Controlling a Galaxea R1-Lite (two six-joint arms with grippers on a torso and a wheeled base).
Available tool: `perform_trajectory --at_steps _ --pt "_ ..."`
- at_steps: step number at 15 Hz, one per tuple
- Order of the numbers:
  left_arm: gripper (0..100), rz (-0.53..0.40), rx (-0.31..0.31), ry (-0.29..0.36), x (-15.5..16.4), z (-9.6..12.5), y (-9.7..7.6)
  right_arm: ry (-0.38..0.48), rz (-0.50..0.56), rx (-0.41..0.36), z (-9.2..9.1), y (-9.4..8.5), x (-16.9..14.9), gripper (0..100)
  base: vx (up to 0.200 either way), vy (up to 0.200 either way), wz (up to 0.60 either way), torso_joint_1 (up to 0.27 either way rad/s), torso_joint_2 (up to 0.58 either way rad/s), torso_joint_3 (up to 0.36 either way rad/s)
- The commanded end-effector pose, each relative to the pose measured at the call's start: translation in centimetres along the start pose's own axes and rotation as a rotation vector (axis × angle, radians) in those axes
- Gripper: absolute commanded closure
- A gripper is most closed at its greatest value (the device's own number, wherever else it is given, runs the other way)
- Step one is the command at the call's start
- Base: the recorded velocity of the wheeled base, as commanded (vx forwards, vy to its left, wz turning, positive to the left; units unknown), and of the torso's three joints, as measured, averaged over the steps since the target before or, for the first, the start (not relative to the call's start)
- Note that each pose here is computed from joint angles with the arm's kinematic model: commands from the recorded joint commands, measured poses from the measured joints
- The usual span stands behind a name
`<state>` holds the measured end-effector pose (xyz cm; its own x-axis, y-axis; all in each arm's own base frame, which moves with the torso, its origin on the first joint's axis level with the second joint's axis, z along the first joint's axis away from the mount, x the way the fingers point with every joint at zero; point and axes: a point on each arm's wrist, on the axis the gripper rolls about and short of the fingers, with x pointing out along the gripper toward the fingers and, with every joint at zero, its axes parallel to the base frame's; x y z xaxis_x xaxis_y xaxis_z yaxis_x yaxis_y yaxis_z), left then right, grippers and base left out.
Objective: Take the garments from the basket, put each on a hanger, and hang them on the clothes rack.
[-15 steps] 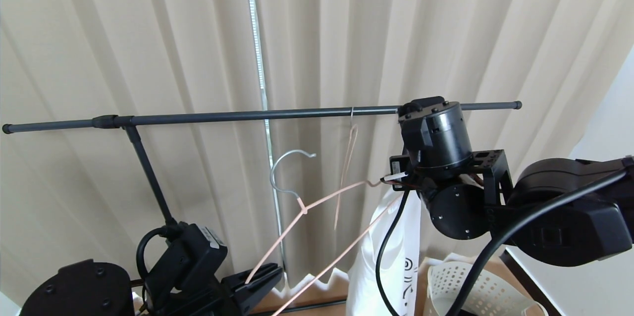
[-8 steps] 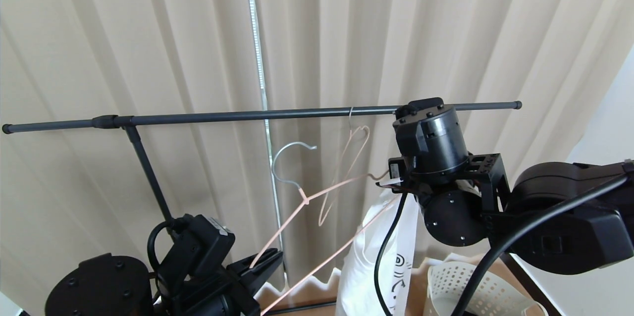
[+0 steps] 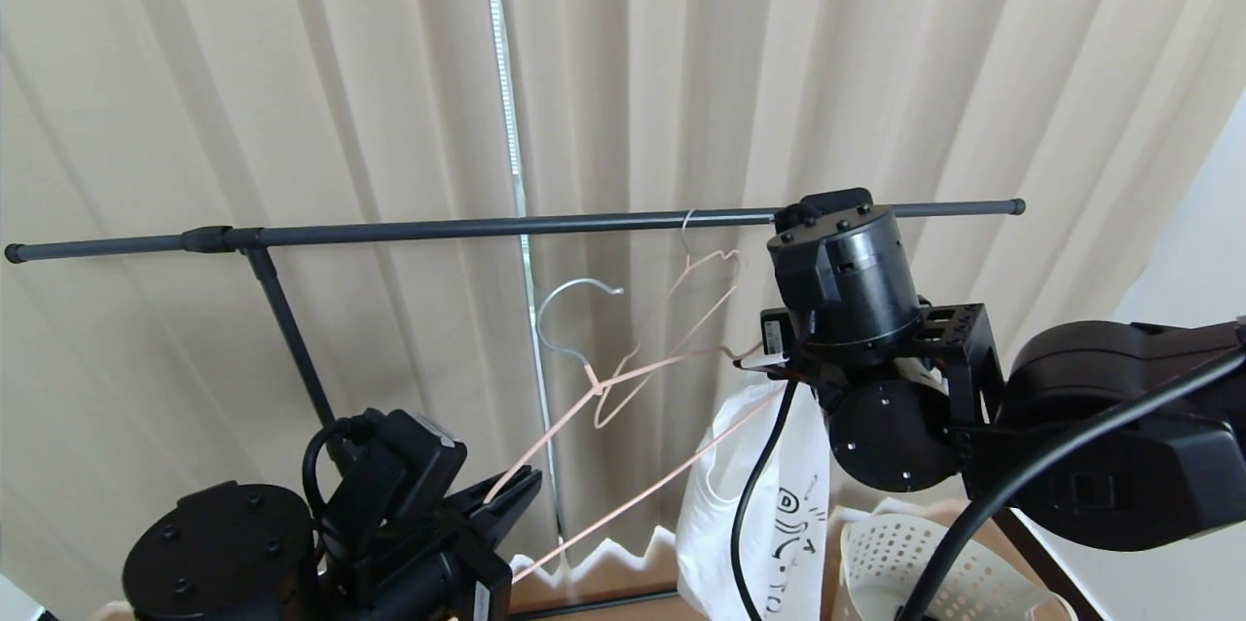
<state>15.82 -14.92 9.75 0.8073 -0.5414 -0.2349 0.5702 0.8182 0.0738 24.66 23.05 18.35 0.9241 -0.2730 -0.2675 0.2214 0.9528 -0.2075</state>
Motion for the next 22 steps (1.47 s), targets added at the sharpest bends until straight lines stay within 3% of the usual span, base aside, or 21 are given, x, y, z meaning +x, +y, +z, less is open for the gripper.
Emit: perform_trajectory --at_steps 1,7,13,18,22 --pt "100 0.040 0.033 0.016 0.7 -0.7 0.1 -0.004 0.003 0.002 0.2 -0.2 -0.4 100 0.000 0.000 0.00 0.000 0.00 0.000" --pt "100 0.064 0.037 -0.028 1.3 -1.1 0.1 -0.010 0.051 -0.041 -0.5 0.7 -2.1 100 0.000 0.000 0.00 0.000 0.00 0.000" --pt "100 0.189 0.124 -0.003 1.3 -1.3 1.6 -0.031 -0.014 -0.019 0.7 -0.8 -1.7 100 0.000 0.000 0.00 0.000 0.00 0.000" --pt "100 0.263 0.122 -0.004 1.9 -1.2 2.5 -0.027 -0.019 -0.038 0.6 -1.0 -1.6 100 0.000 0.000 0.00 0.000 0.00 0.000" --pt "100 0.316 0.112 -0.022 3.0 -1.2 2.4 -0.015 -0.002 -0.074 -0.4 0.3 -1.6 100 0.000 0.000 0.00 0.000 0.00 0.000"
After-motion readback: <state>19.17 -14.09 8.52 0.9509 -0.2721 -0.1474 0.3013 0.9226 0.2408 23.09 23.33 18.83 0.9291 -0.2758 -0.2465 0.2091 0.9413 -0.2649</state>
